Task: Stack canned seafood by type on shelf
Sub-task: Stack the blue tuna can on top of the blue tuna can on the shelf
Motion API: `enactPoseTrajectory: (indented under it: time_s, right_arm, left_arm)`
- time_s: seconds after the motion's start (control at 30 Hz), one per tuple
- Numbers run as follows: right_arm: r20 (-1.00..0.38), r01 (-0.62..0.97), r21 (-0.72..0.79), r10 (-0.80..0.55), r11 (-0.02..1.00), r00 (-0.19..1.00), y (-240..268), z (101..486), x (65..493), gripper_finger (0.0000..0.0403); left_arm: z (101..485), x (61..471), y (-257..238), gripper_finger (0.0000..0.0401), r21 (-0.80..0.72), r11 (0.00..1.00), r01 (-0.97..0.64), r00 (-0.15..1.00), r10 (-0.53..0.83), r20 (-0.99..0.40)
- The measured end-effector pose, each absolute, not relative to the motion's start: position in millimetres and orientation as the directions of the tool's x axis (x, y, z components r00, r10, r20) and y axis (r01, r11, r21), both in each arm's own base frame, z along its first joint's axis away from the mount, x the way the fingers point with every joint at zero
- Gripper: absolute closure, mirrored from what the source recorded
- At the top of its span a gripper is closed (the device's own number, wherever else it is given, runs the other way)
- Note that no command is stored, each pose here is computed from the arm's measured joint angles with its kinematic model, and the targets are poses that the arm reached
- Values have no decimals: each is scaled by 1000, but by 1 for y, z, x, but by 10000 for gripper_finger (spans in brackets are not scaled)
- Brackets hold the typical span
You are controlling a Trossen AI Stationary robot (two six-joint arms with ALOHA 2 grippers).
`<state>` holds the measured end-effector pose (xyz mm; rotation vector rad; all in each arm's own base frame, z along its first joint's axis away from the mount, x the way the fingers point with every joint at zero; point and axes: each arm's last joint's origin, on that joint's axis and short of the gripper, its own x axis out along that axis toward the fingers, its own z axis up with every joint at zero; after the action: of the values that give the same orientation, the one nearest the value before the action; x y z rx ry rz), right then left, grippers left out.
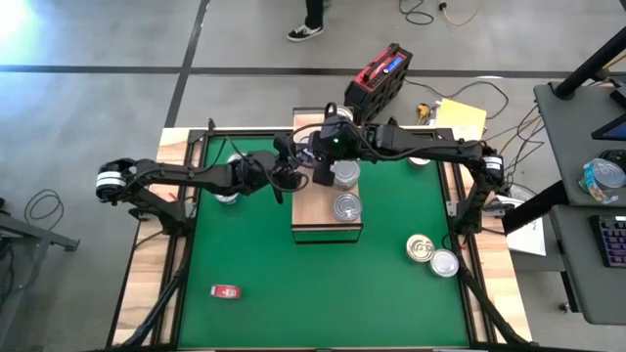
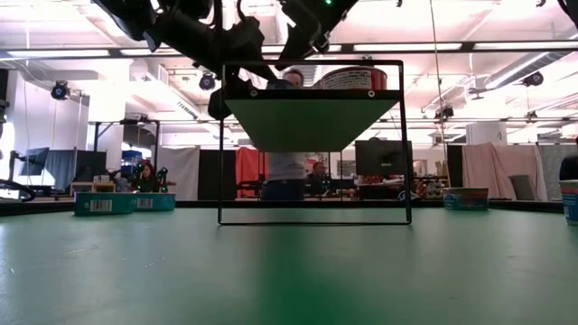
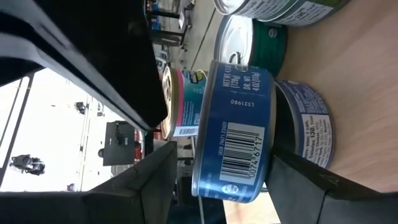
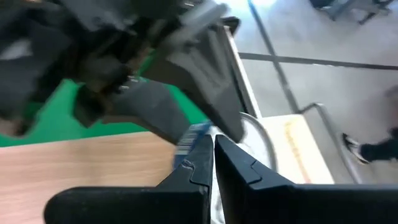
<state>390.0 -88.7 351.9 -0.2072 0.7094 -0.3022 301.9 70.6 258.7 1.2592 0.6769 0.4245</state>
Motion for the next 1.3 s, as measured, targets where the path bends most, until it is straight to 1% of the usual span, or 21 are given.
enactPoseTrajectory:
  time_s: [0.13, 0.57, 1.3]
  right_arm:
    - [-610, 166, -245, -285, 955, 740, -88, 349, 393, 394]
    - [-592, 172, -246, -288, 954, 752, -89, 329, 399, 394]
    - [-592, 182, -243, -295, 953, 750, -89, 329, 399, 394]
  left_arm:
    - [259, 302, 71, 191, 959, 275, 63, 735, 637, -231]
    - [259, 302, 71, 191, 959, 278, 61, 736, 637, -231]
    - [259, 302, 71, 191, 960, 273, 66, 735, 637, -232]
